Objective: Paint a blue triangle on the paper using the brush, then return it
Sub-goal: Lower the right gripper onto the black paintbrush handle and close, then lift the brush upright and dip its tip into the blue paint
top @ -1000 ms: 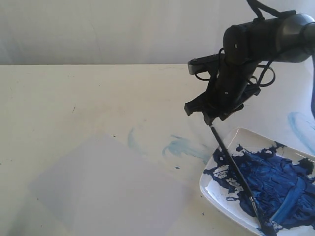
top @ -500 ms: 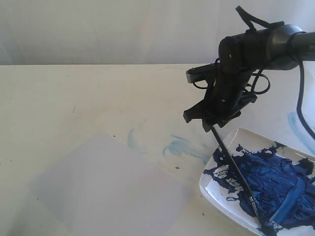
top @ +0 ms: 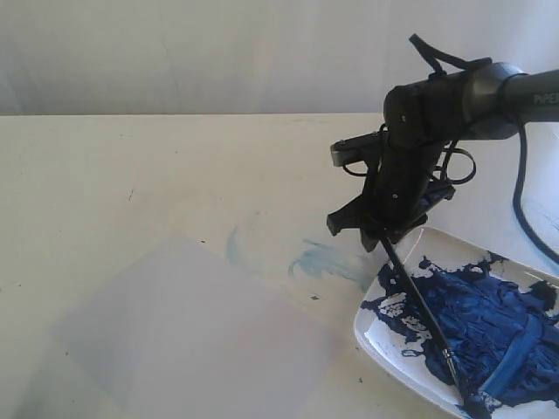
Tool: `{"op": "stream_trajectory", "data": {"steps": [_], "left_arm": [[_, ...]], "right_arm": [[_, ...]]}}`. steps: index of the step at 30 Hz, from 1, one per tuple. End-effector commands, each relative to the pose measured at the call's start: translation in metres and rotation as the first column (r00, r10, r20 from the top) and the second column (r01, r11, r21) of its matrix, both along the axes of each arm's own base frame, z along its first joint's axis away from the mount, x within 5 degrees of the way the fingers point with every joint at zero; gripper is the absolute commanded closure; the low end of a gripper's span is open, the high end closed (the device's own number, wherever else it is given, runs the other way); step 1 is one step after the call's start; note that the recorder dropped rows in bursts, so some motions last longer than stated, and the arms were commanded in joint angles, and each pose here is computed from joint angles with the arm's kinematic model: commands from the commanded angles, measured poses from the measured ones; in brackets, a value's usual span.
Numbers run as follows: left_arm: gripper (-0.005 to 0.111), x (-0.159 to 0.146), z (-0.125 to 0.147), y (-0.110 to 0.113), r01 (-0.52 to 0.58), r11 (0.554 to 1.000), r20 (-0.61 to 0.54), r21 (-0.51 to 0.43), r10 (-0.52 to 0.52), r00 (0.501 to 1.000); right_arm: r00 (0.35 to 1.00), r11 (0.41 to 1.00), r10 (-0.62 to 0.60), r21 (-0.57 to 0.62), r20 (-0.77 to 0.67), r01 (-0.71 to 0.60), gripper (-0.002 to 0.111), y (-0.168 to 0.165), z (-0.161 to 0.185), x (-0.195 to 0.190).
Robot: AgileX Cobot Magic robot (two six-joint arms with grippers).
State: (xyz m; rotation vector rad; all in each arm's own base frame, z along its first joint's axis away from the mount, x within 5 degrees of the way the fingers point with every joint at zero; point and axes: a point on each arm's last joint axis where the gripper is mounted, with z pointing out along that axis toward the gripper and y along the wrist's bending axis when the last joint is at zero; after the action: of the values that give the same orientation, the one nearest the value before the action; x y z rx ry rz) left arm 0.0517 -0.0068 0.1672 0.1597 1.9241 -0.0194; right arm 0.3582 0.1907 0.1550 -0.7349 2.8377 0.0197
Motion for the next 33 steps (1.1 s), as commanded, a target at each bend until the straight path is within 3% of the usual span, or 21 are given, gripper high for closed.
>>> {"op": "stream_trajectory", "data": {"steps": [1,12,22,28,33], "left_arm": [[0.107,-0.0003,-0.0005,-0.0002,0.005,1.0,0.001,0.002,-0.005,1.0],[0.107,-0.0003,-0.0005,-0.0002,0.005,1.0,0.001,0.002,-0.005,1.0],[0.107,-0.0003,-0.0005,-0.0002,0.005,1.0,0.001,0.002,-0.005,1.0],[0.107,-0.0003,-0.0005,-0.0002,0.005,1.0,0.001,0.002,-0.005,1.0],[0.107,-0.0003,-0.0005,-0.0002,0.005,1.0,0.001,0.002,-0.005,1.0]], "right_arm": [[1.0,1.0,0.0,-0.001,0.008,0.0,0.07,-0.002,-0.0053,-0.0024],[1.0,1.0,0.0,0.009,0.025,-0.001,0.071,-0.0011,-0.0047,-0.0009],[1.0,1.0,-0.003,0.007,0.026,0.002,0.09,-0.0013,-0.0047,-0.0008],[0.998,0.999,-0.032,-0.024,0.048,0.033,0.108,-0.0047,-0.0044,0.0013],[0.997,0.999,-0.033,-0.016,0.067,0.034,0.108,-0.0054,0.0046,0.0007]]}}
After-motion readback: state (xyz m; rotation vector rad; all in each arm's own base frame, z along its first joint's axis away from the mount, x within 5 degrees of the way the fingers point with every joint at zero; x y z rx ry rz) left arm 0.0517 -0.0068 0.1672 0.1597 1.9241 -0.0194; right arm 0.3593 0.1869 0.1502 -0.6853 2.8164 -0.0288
